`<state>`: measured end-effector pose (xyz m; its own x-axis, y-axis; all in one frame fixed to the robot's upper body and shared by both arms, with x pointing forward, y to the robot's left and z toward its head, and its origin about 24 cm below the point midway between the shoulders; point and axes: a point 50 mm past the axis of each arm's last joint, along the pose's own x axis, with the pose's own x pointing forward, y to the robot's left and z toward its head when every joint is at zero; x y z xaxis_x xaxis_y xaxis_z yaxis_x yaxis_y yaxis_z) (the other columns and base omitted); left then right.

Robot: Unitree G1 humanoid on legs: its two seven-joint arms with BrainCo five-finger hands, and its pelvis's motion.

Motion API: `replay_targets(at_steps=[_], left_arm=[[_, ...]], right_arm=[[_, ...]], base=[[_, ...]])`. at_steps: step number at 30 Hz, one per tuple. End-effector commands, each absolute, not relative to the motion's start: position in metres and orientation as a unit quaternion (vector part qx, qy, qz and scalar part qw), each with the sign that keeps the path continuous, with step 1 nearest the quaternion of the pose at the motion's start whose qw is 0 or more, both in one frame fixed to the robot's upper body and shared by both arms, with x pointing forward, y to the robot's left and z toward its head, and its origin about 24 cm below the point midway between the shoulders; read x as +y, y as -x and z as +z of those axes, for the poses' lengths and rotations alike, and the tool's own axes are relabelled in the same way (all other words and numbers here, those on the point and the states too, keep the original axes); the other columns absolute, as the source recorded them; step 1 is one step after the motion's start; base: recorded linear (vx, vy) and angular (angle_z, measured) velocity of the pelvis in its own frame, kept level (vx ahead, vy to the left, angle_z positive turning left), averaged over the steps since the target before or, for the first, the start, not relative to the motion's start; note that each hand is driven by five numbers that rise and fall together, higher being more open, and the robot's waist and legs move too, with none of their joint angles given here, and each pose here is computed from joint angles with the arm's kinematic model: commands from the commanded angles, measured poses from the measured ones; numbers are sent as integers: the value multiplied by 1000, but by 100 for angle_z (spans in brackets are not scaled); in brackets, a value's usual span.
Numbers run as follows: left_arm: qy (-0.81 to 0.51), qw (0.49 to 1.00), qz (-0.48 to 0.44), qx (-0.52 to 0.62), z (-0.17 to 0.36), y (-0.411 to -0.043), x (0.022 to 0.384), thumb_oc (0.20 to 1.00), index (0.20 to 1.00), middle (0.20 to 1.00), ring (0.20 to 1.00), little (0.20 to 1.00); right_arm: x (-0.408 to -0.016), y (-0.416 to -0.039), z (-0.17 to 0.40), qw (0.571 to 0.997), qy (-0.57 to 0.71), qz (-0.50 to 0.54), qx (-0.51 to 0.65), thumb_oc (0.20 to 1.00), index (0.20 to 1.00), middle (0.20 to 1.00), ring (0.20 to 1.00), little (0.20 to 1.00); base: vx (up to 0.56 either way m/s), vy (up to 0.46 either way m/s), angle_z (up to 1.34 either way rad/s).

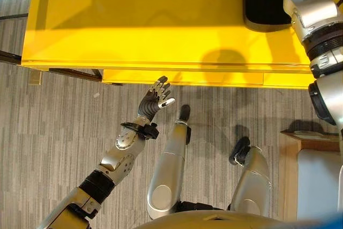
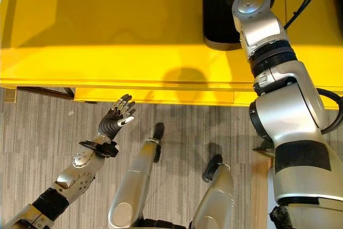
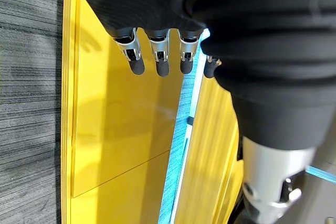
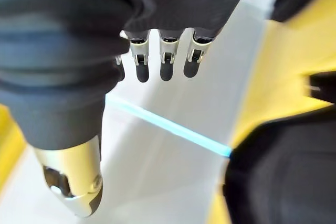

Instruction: Move parts from the plastic box to the shelf.

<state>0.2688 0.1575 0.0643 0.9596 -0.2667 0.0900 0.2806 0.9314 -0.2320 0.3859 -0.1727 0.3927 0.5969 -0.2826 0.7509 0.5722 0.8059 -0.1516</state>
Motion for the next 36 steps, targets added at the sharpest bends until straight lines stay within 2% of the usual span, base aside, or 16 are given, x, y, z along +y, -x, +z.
replay_targets(at_steps=[1,10,17,20,22,23,24,27,33,36], left_arm=[[133,977,-143,-88,88,-267,163,1000,1000,1000,1000,1000],[127,979,-137,-80,84,-265,169,1000,1000,1000,1000,1000],[127,983,-119,-57,72,-259,177,1000,1000,1000,1000,1000],[125,984,-117,-46,66,-256,178,1000,1000,1000,1000,1000],[127,985,-115,-30,58,-250,180,1000,1000,1000,1000,1000],[127,985,-115,-29,57,-250,180,1000,1000,1000,1000,1000],[128,987,-101,-16,49,-244,184,1000,1000,1000,1000,1000],[135,988,-78,1,39,-235,190,1000,1000,1000,1000,1000],[143,989,-47,14,28,-224,194,1000,1000,1000,1000,1000],[143,989,-19,23,19,-215,200,1000,1000,1000,1000,1000]], right_arm=[[-151,-359,437,823,198,-241,-475,1000,1000,1000,1000,1000],[-126,-343,424,819,150,-175,-526,1000,1000,1000,1000,1000],[-111,-323,370,833,70,-57,-546,1000,1000,1000,1000,1000],[-112,-318,342,841,74,-21,-536,1000,1000,1000,1000,1000],[-105,-310,296,867,47,34,-495,1000,1000,1000,1000,1000],[-105,-310,295,867,47,34,-494,1000,1000,1000,1000,1000],[-103,-300,259,887,24,83,-453,1000,1000,1000,1000,1000],[-99,-287,226,905,-12,122,-406,1000,1000,1000,1000,1000],[-115,-262,183,928,-17,142,-344,1000,1000,1000,1000,1000],[-139,-241,161,941,25,118,-316,1000,1000,1000,1000,1000]], base=[[-19,-6,-5],[-29,-4,-10],[-31,-26,-16],[15,-75,-21],[30,-103,-24],[53,-147,-24],[54,-142,-17],[43,-115,-33],[15,-118,-27],[8,-151,-7]])
